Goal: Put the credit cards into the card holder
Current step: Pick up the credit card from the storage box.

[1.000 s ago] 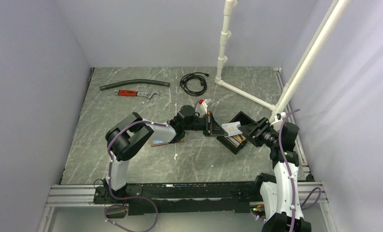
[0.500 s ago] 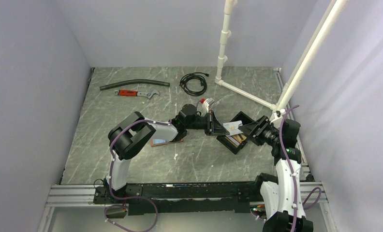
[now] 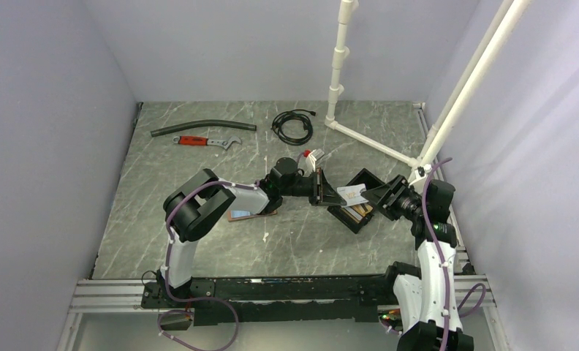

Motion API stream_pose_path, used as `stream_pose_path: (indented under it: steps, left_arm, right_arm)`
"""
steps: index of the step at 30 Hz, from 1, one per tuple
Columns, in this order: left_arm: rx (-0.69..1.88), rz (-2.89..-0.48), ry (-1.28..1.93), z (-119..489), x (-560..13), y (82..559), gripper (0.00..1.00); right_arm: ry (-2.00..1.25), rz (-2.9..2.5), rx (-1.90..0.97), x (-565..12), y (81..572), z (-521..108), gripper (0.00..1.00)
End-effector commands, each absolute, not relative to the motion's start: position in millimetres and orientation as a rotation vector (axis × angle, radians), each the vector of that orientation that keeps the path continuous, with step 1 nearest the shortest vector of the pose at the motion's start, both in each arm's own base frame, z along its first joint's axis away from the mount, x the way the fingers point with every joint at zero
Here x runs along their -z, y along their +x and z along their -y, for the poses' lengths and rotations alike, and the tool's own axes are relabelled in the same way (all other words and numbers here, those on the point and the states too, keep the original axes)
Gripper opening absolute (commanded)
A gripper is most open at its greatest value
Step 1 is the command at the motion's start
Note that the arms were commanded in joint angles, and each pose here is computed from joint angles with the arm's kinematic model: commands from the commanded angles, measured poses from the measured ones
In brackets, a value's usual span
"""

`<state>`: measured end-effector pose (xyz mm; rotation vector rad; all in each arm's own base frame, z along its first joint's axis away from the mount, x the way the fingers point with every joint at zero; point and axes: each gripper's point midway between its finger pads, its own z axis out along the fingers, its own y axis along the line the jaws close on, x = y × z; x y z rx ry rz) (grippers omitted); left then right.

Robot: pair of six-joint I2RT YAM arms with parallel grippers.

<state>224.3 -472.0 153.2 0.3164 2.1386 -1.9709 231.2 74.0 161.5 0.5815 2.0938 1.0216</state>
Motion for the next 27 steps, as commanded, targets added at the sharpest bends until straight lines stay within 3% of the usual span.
stream_pose_path:
  steps: [1,9,27]
  left_arm:
    - [2.014,-2.067,0.374,476.0,-169.2,223.5,0.0]
    - [2.051,-2.071,0.353,482.4,-167.8,220.6,0.0]
    - [2.15,-2.073,0.35,507.6,-167.9,202.4,0.0]
  right_arm:
    - [0.525,-2.026,-1.038,-181.3,237.6,-75.1,0.55]
    - [0.595,-1.92,-1.201,-191.9,240.5,-85.4,0.53]
    - [0.686,-1.891,-1.256,-181.5,241.0,-86.5,0.37]
